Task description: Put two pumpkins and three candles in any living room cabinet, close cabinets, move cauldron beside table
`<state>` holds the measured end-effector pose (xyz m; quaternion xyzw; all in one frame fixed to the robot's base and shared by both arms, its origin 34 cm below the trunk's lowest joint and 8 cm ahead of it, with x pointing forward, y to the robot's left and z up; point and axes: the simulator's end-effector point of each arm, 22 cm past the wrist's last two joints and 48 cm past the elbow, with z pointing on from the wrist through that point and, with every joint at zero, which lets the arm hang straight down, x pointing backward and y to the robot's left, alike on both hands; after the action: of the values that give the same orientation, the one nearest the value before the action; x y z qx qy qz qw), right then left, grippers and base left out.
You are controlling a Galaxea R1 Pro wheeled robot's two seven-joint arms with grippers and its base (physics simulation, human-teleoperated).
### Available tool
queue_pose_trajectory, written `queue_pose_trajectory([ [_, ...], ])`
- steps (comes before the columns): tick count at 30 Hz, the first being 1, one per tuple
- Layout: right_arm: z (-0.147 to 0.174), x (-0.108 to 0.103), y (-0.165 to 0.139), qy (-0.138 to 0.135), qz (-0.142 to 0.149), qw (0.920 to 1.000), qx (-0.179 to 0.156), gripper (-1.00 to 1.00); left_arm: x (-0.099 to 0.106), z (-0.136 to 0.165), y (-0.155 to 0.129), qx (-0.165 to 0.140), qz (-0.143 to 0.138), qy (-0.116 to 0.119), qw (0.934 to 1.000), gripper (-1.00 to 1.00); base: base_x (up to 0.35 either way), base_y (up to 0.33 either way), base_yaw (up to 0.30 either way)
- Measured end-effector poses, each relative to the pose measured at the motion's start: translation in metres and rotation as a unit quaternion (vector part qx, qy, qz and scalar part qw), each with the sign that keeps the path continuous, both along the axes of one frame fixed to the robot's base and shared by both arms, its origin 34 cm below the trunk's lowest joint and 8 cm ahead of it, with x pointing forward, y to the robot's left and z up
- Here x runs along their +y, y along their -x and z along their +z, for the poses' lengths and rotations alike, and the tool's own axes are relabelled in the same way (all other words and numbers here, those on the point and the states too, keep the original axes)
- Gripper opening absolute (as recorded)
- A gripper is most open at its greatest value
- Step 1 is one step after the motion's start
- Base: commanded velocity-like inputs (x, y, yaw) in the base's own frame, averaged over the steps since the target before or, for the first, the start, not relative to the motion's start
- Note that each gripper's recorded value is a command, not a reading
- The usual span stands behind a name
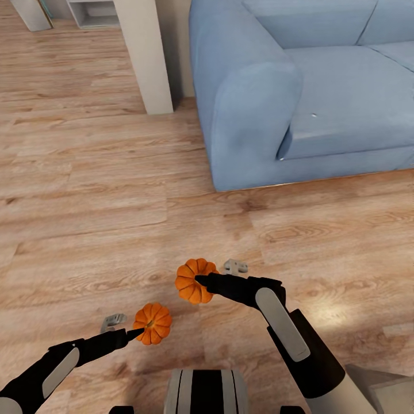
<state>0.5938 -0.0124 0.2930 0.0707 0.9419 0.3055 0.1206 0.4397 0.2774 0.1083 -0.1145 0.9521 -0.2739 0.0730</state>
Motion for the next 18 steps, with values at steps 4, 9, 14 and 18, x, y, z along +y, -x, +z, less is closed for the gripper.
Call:
queue_pose_trajectory([
  [4, 0.0005, 0.0008, 0.0002, -0.001, 0.000, 1.0000, 0.000, -1.00, 0.0003, 0.0002, -0.0001, 0.000, 0.000, 0.000, 1.0000, 1.00, 0.158, 0.080, 0.000],
  [9, 0.0004, 0.0012, 0.0003, -0.001, 0.001, 1.0000, 0.000, -1.00, 0.0018, 0.0000, -0.0003, 0.000, 0.002, -0.001, 1.0000, 1.00, 0.060, 0.036, 0.000],
  [14, 0.0003, 0.0010, 0.0003, 0.000, 0.001, 1.0000, 0.000, -1.00, 0.0015, -0.0001, -0.0004, 0.000, 0.002, -0.001, 1.0000, 1.00, 0.019, 0.003, 0.000],
  [18, 0.0004, 0.0011, 0.0002, -0.001, 0.001, 1.0000, 0.000, -1.00, 0.0012, -0.0001, -0.0004, 0.000, 0.002, 0.000, 1.0000, 1.00, 0.003, 0.000, 0.000],
])
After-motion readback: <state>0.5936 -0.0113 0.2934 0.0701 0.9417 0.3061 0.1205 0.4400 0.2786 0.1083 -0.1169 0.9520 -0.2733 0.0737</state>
